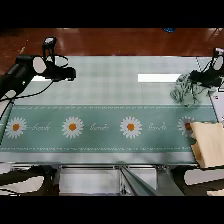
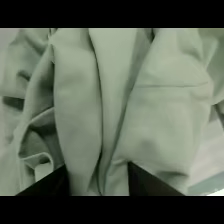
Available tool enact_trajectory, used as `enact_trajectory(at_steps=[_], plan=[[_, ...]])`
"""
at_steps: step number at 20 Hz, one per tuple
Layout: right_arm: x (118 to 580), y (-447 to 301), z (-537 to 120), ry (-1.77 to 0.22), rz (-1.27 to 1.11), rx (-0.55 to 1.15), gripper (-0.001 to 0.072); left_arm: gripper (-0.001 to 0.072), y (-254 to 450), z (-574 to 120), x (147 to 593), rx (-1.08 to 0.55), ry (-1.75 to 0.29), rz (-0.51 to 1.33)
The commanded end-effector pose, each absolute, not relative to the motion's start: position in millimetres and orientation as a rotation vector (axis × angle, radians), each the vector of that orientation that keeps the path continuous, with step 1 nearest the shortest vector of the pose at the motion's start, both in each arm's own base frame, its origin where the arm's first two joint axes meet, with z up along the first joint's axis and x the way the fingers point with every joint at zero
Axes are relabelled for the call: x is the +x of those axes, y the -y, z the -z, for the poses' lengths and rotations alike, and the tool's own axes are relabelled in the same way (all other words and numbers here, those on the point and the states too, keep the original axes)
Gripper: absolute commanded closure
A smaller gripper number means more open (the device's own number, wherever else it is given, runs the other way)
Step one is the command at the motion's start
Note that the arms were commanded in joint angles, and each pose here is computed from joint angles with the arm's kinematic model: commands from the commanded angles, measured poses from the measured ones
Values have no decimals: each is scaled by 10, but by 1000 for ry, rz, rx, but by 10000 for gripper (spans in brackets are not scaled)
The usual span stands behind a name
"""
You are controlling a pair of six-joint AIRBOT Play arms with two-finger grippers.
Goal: Fold the shirts.
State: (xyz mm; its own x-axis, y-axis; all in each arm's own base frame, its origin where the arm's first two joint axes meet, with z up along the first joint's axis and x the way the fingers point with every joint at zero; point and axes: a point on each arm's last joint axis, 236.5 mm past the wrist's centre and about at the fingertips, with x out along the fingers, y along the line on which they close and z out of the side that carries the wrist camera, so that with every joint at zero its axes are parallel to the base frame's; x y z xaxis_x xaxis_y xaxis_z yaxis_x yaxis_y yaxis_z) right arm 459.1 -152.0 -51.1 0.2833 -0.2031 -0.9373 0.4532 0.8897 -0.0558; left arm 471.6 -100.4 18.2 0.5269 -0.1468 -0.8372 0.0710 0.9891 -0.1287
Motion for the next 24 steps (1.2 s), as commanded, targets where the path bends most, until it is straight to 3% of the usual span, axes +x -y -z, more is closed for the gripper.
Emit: enact_trajectory(at_steps=[1,2,3,4,6,9,12,16,21,24], plan=[[4339,1351,1079,-1397,410,357,311,198,975,-223,4711,-47,-1001,144],[4280,1262,1163,-1443,387,353,321,198,956,-274,4637,-47,-1017,143],[4256,1184,1187,-1468,357,345,452,198,931,-355,4533,-43,-1034,143],[4264,1093,1153,-1474,311,335,692,198,909,-468,4448,-6,-1031,162],[4392,935,860,-1409,231,310,685,198,840,-744,4264,57,-1013,192],[4712,799,-130,-1181,133,219,686,198,761,-1010,3832,-2,-1016,164],[4876,600,-1439,-878,75,184,686,198,814,-792,3213,-85,-1039,190],[4703,145,-2884,-568,-63,189,686,198,875,-300,2457,-159,-1113,234],[4228,-551,-4178,-287,-231,100,686,198,851,-397,2369,-206,-1030,218],[3972,-903,-4545,-201,-323,71,686,198,854,-443,2432,-256,-1002,193]])
